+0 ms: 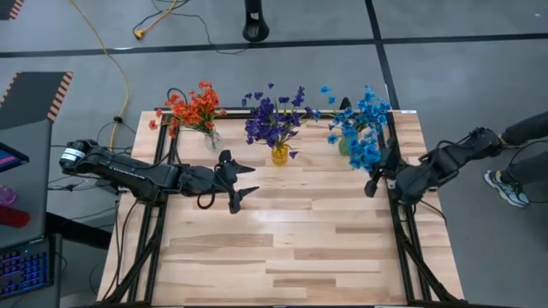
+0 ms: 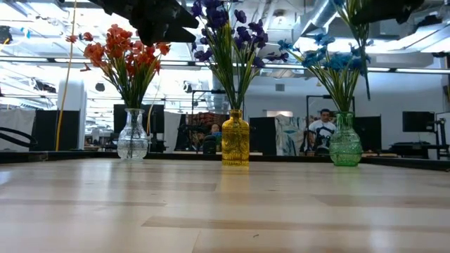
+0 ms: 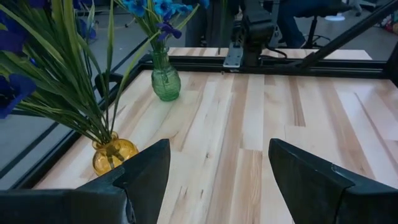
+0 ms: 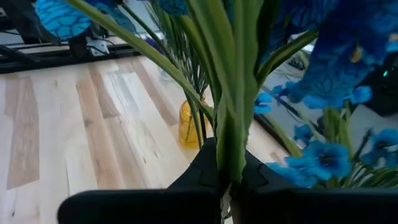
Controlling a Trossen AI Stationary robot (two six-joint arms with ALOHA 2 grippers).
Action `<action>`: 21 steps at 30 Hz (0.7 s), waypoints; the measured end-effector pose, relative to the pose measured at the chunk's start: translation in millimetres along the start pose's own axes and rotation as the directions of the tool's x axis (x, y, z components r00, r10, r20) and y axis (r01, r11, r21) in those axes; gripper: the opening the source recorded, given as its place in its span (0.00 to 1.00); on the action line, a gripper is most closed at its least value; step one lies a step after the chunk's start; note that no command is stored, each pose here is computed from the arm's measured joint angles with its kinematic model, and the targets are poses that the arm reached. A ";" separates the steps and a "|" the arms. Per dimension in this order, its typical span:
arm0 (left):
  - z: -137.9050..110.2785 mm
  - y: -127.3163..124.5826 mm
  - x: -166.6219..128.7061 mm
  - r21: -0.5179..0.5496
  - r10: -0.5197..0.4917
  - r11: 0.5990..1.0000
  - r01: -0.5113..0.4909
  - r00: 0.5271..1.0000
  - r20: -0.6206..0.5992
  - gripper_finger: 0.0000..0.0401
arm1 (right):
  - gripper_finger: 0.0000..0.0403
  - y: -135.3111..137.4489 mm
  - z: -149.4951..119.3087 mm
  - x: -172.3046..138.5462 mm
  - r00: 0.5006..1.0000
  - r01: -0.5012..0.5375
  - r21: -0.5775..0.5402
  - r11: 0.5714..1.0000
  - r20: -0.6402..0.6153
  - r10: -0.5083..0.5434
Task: Sort flowers into vase by color
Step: Put the blue flower into the green vase
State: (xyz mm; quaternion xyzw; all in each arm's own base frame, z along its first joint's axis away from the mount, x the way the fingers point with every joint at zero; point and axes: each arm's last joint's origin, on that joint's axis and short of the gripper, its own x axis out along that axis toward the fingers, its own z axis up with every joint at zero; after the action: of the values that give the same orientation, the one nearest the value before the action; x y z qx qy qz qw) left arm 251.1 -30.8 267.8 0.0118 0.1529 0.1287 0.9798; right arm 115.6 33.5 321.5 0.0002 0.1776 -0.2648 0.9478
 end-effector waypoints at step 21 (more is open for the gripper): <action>1.7 4.9 1.1 -0.013 0.076 0.997 -0.076 0.997 0.017 0.65 | 0.07 -43.5 -4.8 -22.1 0.957 0.266 -0.121 0.956 0.156 -0.246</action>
State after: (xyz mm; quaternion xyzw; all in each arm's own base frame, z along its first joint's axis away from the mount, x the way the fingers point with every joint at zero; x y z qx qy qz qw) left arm 251.4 -25.8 269.4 0.0126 0.1430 0.1667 0.9755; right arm 74.5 7.6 328.6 -0.1079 0.1279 -0.3719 0.9131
